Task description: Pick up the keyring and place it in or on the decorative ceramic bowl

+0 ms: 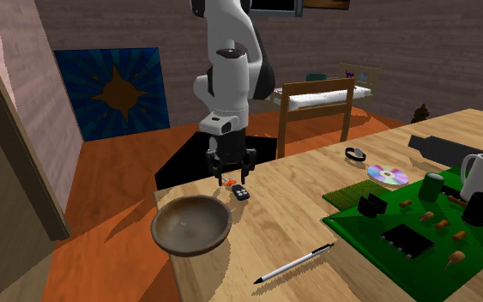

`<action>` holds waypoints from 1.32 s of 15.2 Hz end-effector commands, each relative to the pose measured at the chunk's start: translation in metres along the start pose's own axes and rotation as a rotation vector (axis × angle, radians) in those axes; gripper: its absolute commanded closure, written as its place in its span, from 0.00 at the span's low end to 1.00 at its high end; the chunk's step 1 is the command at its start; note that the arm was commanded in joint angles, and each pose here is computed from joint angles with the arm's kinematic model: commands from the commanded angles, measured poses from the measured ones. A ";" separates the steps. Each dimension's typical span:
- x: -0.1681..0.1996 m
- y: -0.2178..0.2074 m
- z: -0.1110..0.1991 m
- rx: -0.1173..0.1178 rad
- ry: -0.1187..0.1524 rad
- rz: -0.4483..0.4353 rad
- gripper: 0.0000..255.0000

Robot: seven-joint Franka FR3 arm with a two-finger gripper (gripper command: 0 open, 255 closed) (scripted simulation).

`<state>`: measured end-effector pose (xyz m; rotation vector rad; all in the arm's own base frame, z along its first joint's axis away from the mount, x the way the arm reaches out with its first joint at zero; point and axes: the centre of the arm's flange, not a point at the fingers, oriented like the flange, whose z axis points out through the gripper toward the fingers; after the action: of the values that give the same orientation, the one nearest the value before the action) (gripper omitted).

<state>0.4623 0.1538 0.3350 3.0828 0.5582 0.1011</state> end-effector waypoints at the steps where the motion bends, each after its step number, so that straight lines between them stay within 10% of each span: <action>1: 0.000 0.000 0.000 0.000 0.000 0.000 1.00; 20: 0.004 0.001 -0.058 0.000 0.000 0.000 1.00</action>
<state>0.4634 0.1545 0.3882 3.0828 0.5582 0.1020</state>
